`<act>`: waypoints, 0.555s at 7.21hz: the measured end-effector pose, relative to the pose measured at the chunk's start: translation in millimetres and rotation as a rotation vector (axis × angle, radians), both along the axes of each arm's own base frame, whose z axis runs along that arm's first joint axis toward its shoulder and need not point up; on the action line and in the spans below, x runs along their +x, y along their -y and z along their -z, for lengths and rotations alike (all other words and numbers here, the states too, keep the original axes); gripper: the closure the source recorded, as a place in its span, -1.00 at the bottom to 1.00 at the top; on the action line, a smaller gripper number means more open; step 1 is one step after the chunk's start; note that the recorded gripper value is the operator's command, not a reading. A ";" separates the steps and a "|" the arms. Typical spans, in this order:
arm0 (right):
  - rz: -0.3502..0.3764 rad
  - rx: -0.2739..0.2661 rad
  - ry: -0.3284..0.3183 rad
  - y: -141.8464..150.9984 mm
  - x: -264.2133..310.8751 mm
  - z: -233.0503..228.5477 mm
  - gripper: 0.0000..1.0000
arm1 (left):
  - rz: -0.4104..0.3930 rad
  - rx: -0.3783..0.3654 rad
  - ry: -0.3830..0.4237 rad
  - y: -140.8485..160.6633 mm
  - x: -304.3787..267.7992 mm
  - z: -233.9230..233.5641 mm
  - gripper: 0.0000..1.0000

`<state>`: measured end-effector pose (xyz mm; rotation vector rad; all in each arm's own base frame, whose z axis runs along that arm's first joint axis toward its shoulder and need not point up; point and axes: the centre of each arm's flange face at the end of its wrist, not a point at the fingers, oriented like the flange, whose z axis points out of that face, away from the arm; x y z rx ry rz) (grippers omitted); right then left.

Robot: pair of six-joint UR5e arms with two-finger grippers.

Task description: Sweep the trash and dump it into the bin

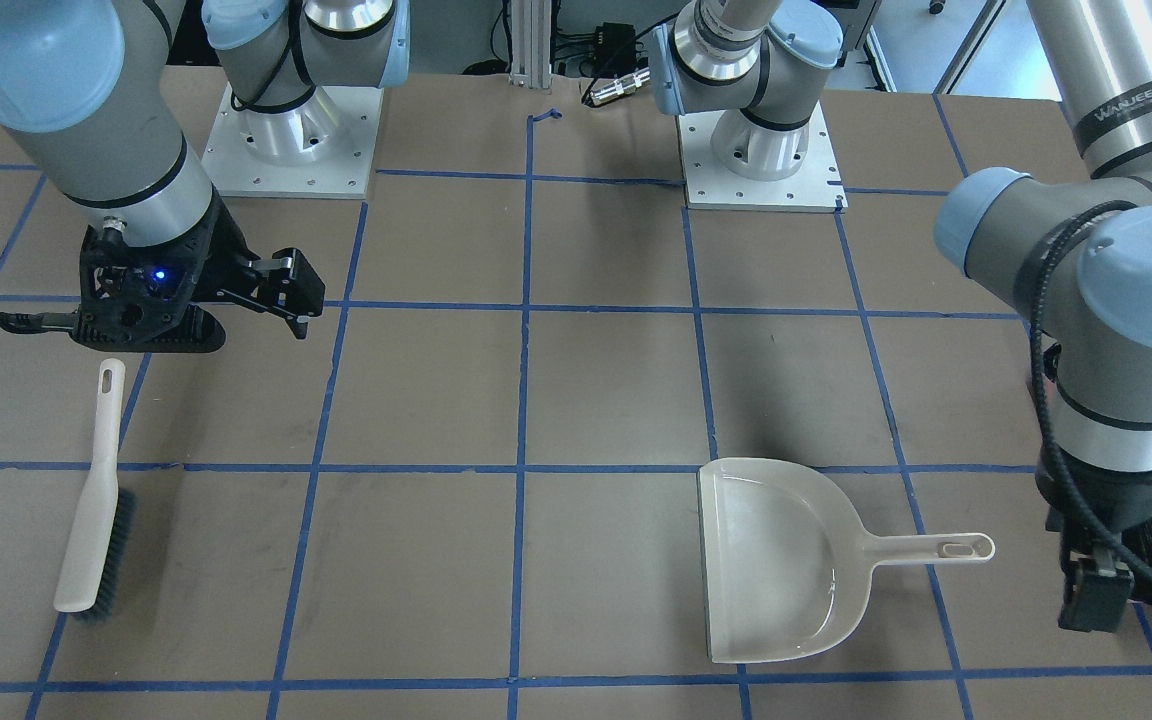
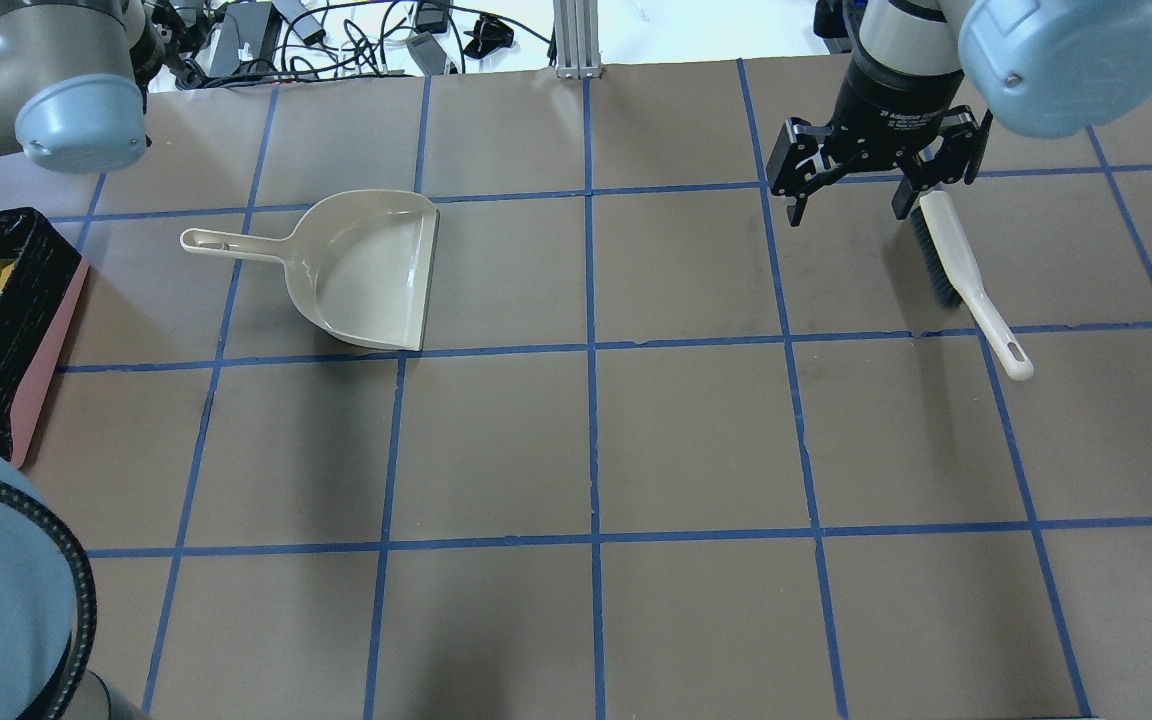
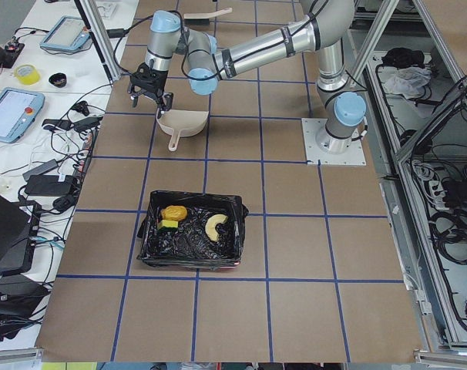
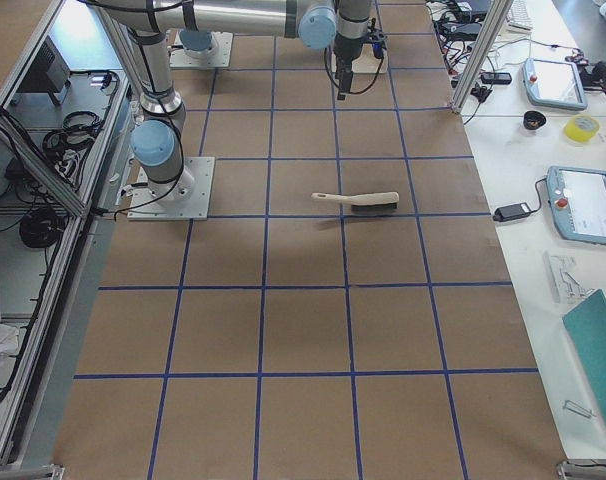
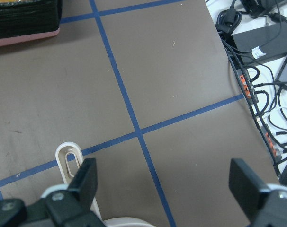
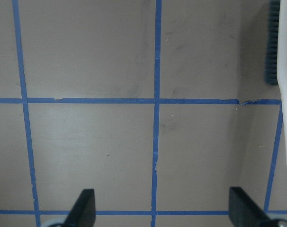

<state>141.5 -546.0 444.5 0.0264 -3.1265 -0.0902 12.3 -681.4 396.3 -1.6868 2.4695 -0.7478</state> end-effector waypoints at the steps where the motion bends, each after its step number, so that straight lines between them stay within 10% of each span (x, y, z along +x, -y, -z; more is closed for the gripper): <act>1: 0.000 -0.008 -0.001 0.3 -0.1 -2.8 -1.00 | 0.121 0.034 0.044 -6.6 -15.6 -6.8 -0.99; 4: 0.007 -0.039 0.001 2.1 0.1 -14.9 -1.00 | 0.465 0.114 0.170 -25.8 -53.0 -40.4 -1.00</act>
